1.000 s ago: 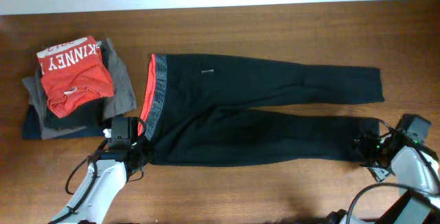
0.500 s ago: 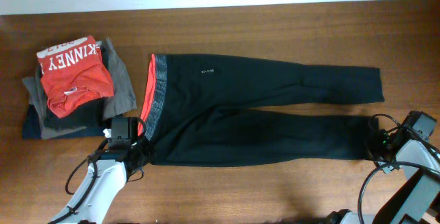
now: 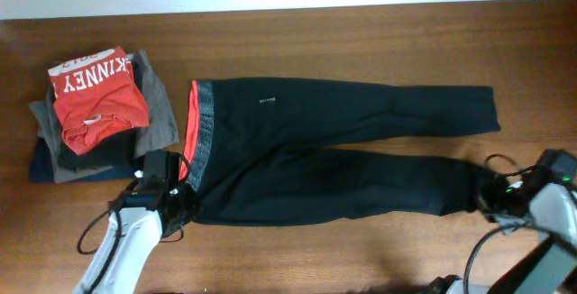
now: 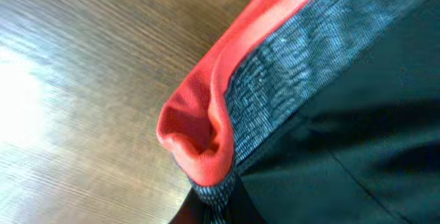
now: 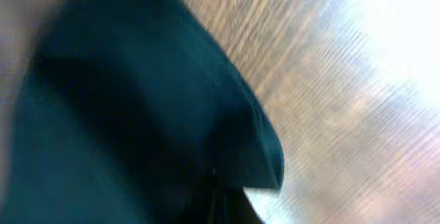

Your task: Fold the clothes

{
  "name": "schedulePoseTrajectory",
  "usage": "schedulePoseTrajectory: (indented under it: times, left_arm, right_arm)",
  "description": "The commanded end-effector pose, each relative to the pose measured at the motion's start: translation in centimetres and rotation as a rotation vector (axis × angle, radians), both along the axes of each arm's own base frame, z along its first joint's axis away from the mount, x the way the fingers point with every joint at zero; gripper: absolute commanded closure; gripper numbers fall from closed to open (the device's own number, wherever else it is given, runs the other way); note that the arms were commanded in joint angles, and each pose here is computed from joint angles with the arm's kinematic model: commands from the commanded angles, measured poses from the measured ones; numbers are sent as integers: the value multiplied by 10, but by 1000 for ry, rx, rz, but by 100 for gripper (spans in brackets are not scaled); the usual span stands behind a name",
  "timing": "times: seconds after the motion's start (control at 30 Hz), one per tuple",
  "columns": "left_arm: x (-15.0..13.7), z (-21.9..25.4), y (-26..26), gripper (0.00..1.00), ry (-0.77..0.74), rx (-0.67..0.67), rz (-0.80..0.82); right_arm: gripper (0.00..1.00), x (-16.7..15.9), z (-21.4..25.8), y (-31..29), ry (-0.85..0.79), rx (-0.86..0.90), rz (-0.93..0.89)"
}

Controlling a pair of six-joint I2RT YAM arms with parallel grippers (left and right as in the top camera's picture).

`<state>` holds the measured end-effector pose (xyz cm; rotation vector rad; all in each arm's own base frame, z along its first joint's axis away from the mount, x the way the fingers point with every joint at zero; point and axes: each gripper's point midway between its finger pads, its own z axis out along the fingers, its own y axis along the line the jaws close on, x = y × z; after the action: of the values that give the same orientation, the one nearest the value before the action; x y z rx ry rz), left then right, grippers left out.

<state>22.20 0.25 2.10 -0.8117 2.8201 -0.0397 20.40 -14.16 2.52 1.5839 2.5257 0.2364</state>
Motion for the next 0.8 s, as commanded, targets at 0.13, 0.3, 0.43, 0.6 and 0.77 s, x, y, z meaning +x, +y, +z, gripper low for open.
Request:
schedulePoseTrajectory:
  times: [0.13,0.3,0.43,0.6,0.77]
  left_arm:
    - [-1,57,4,99,-152,22,-18]
    - [-5,80,10,100,-245,58,-8]
    - [-5,85,9,99,-269,52,-9]
    - [2,88,7,99,-302,42,-12]
    - [47,114,6,99,-500,33,1]
  right_arm:
    - [96,9,110,-31,-182,-160,-23]
    - [96,4,139,-27,-232,-219,-8]
    - [96,1,142,-26,-231,-233,-1]
    - [96,7,149,-33,-253,-267,0]
    - [96,37,162,-38,-320,-295,58]
